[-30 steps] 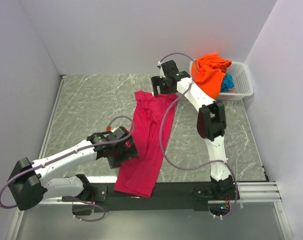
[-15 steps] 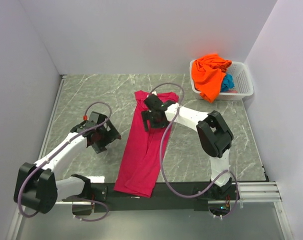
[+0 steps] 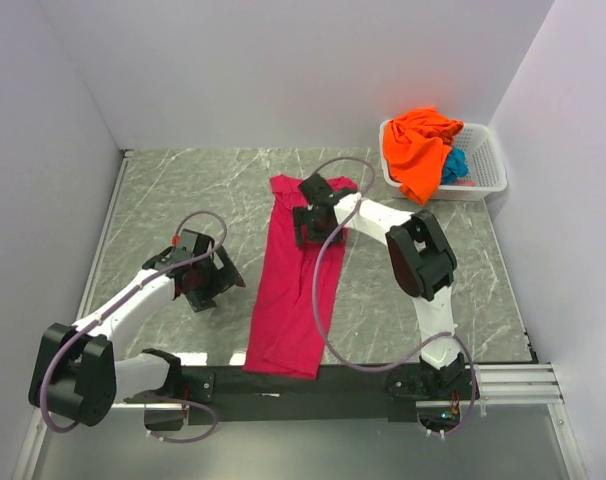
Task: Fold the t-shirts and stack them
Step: Fold the tshirt
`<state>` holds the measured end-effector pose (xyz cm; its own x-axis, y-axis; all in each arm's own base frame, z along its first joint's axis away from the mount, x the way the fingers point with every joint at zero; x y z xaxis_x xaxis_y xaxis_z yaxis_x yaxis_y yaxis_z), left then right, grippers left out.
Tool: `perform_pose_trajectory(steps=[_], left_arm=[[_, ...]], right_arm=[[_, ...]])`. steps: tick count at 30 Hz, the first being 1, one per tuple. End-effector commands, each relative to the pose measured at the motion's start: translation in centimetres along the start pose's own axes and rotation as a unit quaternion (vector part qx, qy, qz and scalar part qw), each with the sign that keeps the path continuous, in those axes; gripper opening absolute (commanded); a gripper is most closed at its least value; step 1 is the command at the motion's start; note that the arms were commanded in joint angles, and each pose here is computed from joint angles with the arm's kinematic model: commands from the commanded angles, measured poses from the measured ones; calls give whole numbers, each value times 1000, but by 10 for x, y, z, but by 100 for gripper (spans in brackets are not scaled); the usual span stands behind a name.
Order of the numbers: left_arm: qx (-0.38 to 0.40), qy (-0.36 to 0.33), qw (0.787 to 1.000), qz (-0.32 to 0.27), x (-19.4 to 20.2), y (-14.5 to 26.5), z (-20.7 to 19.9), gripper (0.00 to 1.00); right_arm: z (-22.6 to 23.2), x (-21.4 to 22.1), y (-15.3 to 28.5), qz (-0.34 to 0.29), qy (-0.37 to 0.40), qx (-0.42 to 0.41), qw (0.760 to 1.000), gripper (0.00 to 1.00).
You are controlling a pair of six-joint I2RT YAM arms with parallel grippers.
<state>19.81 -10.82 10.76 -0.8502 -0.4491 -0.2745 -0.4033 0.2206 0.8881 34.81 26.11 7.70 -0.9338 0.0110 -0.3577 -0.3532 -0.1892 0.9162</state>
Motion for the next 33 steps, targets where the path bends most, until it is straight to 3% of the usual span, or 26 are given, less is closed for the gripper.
perform_pose_trajectory(steps=[1, 6, 12, 18, 24, 29, 33], left_arm=[[43, -18, 999, -5, 2, 6, -5, 99], [86, -26, 996, 13, 11, 11, -10, 99], [141, -33, 988, 49, 33, 7, -12, 99], [182, -89, 975, 86, 72, 9, -36, 99], [145, -118, 978, 94, 93, 2, -48, 98], [138, -138, 973, 124, 111, -9, -58, 81], [117, -161, 971, 133, 124, -18, -63, 74]], right_arm=[[-32, -30, -24, 8, -4, 21, 1000, 88], [-38, -75, -23, -3, 26, 26, 999, 88], [-8, -92, 47, -74, 67, -22, 995, 88], [5, -14, 106, -113, 63, -71, 989, 88], [-18, 119, 100, -29, 67, -70, 995, 84], [-32, 167, 98, 10, 58, -52, 997, 82], [-37, 193, 95, 35, 61, -60, 996, 77]])
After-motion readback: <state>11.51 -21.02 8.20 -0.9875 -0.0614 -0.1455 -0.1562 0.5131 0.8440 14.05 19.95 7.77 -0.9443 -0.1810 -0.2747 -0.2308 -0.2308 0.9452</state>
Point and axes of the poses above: each gripper's point midway between its finger pads, its own y axis back along the fingers, its own z axis along the line the jaws close on, x = y × z, the point moved 6 cm from there along y, back along the fingers, and after that the axes turned 7 degrees about -y, right-handed, at the moved point
